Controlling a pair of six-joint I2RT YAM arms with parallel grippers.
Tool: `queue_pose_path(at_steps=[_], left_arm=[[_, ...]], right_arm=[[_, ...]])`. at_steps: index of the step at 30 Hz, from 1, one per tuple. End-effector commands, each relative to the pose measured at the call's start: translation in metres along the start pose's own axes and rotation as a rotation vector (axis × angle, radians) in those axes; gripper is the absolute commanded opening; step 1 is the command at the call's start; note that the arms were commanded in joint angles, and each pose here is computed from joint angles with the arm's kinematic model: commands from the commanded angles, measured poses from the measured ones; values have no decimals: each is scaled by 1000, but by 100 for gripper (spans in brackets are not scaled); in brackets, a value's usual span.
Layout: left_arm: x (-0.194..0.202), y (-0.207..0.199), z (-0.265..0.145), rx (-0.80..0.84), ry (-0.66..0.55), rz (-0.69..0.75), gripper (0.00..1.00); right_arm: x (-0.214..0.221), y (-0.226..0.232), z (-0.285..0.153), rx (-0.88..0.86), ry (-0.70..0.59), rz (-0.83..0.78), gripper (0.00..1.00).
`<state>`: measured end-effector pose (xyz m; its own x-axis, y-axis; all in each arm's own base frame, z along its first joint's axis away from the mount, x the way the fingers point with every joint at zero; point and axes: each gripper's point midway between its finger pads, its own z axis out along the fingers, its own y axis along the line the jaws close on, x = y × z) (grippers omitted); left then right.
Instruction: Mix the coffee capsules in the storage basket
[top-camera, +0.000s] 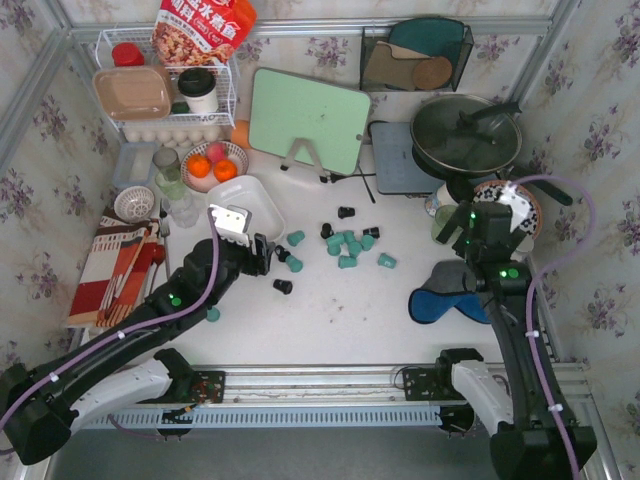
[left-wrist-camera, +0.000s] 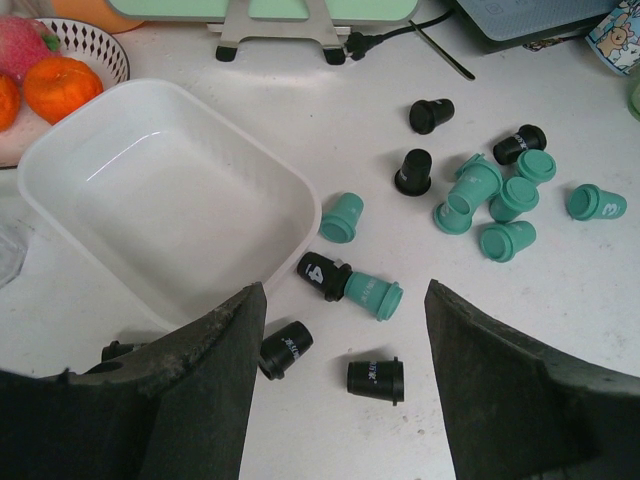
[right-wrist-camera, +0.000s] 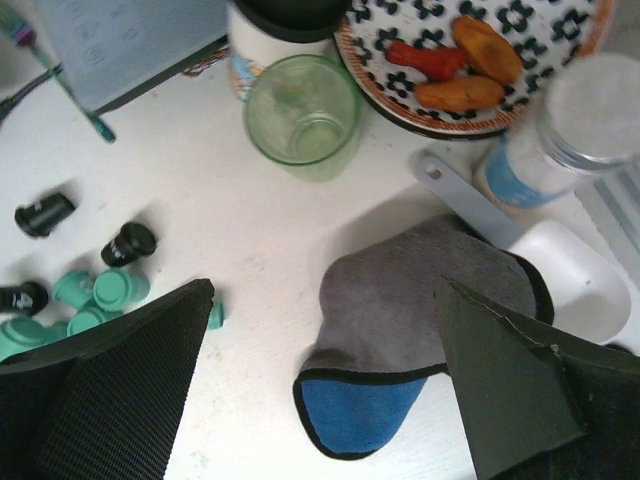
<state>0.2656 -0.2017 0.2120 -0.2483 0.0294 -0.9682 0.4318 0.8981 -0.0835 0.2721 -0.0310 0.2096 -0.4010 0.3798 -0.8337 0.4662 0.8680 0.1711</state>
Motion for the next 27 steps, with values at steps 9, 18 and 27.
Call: queue_pose_path(at_steps=[9, 18, 27], left_arm=[[-7, 5, 1, -29, -26, 5, 68], [-3, 14, 6, -89, 3, 26, 68], [14, 27, 19, -188, 74, -3, 85]], right_arm=[[-20, 98, -1, -48, -119, -310, 100], [-19, 146, 30, -125, -169, -351, 100], [-19, 134, 35, -137, -322, -254, 96]])
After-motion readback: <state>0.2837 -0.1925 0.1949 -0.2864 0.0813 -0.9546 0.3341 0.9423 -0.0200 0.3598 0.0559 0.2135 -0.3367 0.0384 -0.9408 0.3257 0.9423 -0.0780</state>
